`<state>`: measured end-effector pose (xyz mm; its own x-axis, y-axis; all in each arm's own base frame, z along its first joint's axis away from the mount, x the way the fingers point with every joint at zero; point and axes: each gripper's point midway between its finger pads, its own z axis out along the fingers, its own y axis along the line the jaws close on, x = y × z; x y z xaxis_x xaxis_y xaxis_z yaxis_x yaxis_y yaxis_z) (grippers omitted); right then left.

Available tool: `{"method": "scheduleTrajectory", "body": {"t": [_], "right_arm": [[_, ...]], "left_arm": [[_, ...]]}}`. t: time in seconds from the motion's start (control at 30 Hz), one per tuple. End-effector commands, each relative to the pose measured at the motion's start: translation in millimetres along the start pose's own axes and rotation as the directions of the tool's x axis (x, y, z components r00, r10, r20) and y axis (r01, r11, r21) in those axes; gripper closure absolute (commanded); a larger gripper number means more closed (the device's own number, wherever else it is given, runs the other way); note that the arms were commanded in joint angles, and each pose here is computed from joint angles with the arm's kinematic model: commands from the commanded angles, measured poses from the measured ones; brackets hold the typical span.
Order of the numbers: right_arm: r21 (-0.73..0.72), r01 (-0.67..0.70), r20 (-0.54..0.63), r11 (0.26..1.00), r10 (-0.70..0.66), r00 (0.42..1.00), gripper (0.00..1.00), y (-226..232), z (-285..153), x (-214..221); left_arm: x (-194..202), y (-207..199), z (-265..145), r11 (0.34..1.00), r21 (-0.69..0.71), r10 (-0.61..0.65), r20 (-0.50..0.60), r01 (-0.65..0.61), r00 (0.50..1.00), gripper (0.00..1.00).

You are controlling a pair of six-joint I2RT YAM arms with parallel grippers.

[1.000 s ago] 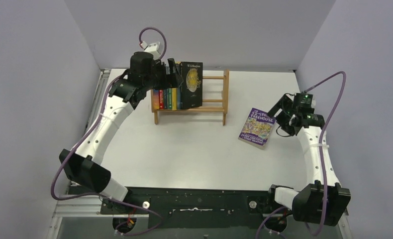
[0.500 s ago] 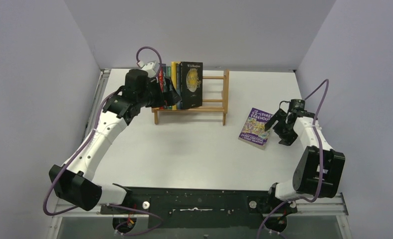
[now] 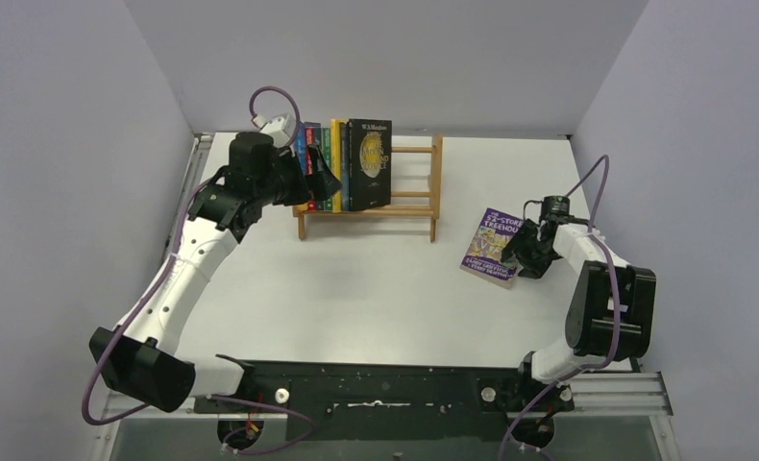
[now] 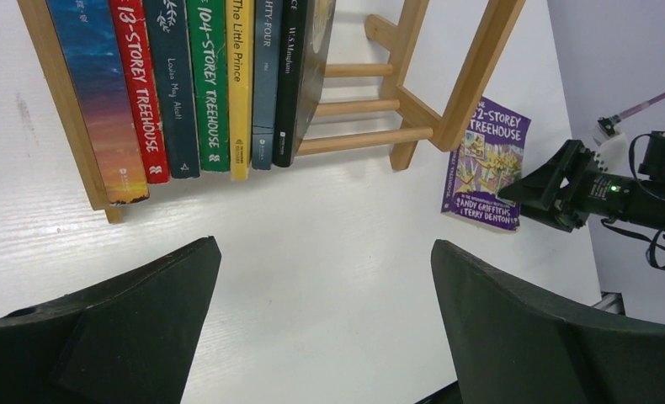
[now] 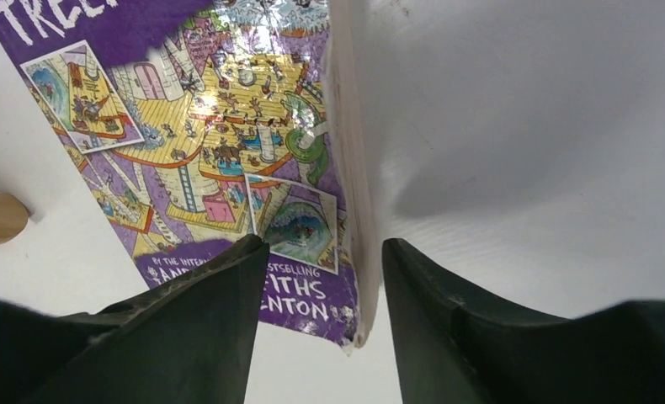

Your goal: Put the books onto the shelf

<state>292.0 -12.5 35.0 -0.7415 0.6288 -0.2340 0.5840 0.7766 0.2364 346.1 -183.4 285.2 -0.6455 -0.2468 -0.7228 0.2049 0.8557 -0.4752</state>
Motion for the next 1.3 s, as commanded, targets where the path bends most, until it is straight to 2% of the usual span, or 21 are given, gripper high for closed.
{"method": "scheduleTrajectory", "body": {"t": [0.0,0.13,0.23,0.37,0.53,0.87,1.03,1.13,1.27], "right_arm": [[-0.015,0.030,0.056,0.999,-0.029,0.998,0.52,10,9,-13],[-0.020,0.017,0.073,1.000,-0.015,0.997,0.82,11,12,-12],[-0.044,0.017,0.123,0.999,-0.011,0.992,0.99,17,3,-19],[-0.120,0.020,0.197,0.993,0.004,0.980,1.00,31,-23,-29],[-0.273,0.004,0.220,0.962,0.059,0.974,1.00,55,-59,-30],[-0.504,-0.048,0.239,0.862,0.192,0.952,1.00,81,-138,-18],[-0.604,-0.045,0.237,0.796,0.233,0.943,1.00,94,-176,-11],[-0.639,-0.046,0.222,0.768,0.241,0.945,1.00,96,-191,0],[-0.660,-0.041,0.221,0.751,0.245,0.944,1.00,93,-201,11]], "left_arm": [[-14,-8,-16,0.999,0.030,0.022,0.060,-0.024,0.998,0.03],[-15,-8,-20,0.999,0.025,0.027,0.068,-0.028,0.997,0.03],[-13,-7,-20,0.999,0.023,0.024,0.064,-0.026,0.998,0.03],[-6,-7,-16,0.999,0.032,-0.016,0.045,0.014,0.999,0.05],[13,-23,-3,0.987,0.112,-0.112,-0.021,0.113,0.994,0.11],[69,-107,31,0.896,0.317,-0.236,-0.253,0.311,0.938,0.12],[90,-135,52,0.840,0.319,-0.305,-0.389,0.438,0.869,0.11],[107,-133,64,0.840,0.194,-0.372,-0.474,0.507,0.798,0.12],[131,-137,70,0.821,0.092,-0.429,-0.551,0.564,0.716,0.12]]}}
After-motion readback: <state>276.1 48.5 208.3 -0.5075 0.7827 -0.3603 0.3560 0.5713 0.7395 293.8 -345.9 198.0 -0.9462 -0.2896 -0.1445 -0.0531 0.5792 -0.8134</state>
